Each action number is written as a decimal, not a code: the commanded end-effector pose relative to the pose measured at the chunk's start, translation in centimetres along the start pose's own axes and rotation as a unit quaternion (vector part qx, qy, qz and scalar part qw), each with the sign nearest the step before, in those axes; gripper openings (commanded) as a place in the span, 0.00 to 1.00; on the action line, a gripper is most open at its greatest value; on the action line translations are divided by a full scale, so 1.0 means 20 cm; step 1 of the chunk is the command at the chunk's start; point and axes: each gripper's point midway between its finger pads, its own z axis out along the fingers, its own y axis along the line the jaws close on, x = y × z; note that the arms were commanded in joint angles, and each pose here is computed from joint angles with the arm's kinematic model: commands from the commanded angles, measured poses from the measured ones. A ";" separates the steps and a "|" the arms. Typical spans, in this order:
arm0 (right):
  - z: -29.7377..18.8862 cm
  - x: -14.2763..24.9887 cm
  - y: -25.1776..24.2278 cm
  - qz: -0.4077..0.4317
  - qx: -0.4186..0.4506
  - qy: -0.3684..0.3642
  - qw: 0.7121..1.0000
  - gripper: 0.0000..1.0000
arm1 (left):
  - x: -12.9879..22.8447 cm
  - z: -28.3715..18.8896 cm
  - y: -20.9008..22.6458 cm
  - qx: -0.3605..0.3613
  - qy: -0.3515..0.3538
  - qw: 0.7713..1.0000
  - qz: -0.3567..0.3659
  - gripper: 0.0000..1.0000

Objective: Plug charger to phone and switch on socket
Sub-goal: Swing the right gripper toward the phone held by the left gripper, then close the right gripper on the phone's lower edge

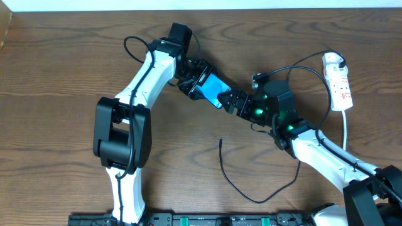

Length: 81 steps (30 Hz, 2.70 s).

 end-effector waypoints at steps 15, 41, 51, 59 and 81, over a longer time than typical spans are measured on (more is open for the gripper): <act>0.01 -0.05 -0.07 0.002 0.052 -0.042 0.998 0.88 | 0.15 -0.02 -0.08 0.010 0.006 1.000 0.019 0.08; 0.02 -0.04 -0.12 -0.004 0.081 -0.050 0.995 0.73 | 0.32 0.05 -0.11 0.009 0.040 0.998 0.041 0.07; 0.02 -0.03 -0.12 -0.008 0.085 -0.053 0.995 0.56 | 0.33 0.04 -0.11 0.010 0.043 0.998 0.040 0.07; 0.02 -0.03 -0.12 -0.008 0.085 -0.053 0.995 0.35 | 0.33 0.05 -0.11 0.010 0.044 0.998 0.041 0.07; 0.02 -0.03 -0.12 -0.007 0.088 -0.054 0.995 0.11 | 0.34 0.04 -0.12 0.013 0.050 0.998 0.041 0.07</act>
